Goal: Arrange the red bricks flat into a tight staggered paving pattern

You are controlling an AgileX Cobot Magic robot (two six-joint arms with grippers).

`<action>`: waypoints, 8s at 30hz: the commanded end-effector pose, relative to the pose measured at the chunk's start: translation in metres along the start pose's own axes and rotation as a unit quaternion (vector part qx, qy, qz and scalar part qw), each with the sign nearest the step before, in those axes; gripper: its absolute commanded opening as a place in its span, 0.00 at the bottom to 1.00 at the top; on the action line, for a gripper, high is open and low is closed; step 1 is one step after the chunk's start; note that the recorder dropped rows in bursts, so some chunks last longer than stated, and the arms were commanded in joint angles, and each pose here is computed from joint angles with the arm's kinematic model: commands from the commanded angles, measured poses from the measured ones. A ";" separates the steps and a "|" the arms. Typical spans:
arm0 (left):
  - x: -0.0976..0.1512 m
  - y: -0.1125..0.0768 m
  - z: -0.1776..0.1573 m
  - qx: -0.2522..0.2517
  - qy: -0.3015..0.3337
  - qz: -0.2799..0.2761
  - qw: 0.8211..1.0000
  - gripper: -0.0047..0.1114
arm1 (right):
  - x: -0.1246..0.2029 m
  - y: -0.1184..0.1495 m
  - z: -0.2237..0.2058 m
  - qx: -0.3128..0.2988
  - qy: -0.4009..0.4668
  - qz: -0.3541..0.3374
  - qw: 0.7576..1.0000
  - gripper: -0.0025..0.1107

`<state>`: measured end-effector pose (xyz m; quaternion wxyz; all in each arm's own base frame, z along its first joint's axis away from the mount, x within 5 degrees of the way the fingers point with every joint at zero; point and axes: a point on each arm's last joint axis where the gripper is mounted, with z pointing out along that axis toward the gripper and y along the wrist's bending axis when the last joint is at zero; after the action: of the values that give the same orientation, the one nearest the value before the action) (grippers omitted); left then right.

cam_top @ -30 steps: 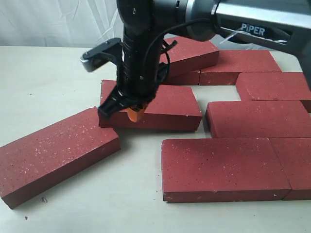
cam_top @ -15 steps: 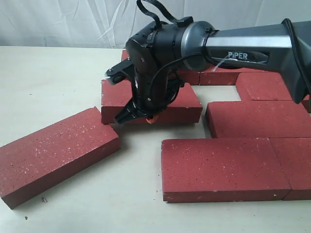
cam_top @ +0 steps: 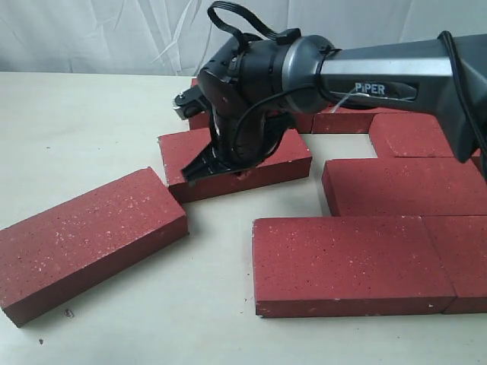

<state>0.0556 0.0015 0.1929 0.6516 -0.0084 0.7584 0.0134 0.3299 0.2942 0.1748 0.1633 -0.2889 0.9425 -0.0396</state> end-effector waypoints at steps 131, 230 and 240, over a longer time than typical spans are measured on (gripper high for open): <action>-0.051 0.002 -0.014 -0.002 -0.176 -0.037 0.984 0.04 | 0.078 -0.208 -0.071 -0.206 -0.049 0.270 0.939 0.02; 0.018 -0.191 0.373 0.188 0.527 -0.077 0.825 0.04 | 0.058 -0.188 -0.029 -0.170 -0.067 0.214 0.960 0.02; 0.015 -0.205 0.369 0.205 0.520 -0.116 0.821 0.04 | 0.057 -0.189 -0.029 -0.166 -0.074 0.215 0.959 0.02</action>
<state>0.4246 -0.1855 0.1185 0.1390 0.0378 0.9671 -0.2098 0.3749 0.1053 0.2177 0.1790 -0.1029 0.9621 0.1778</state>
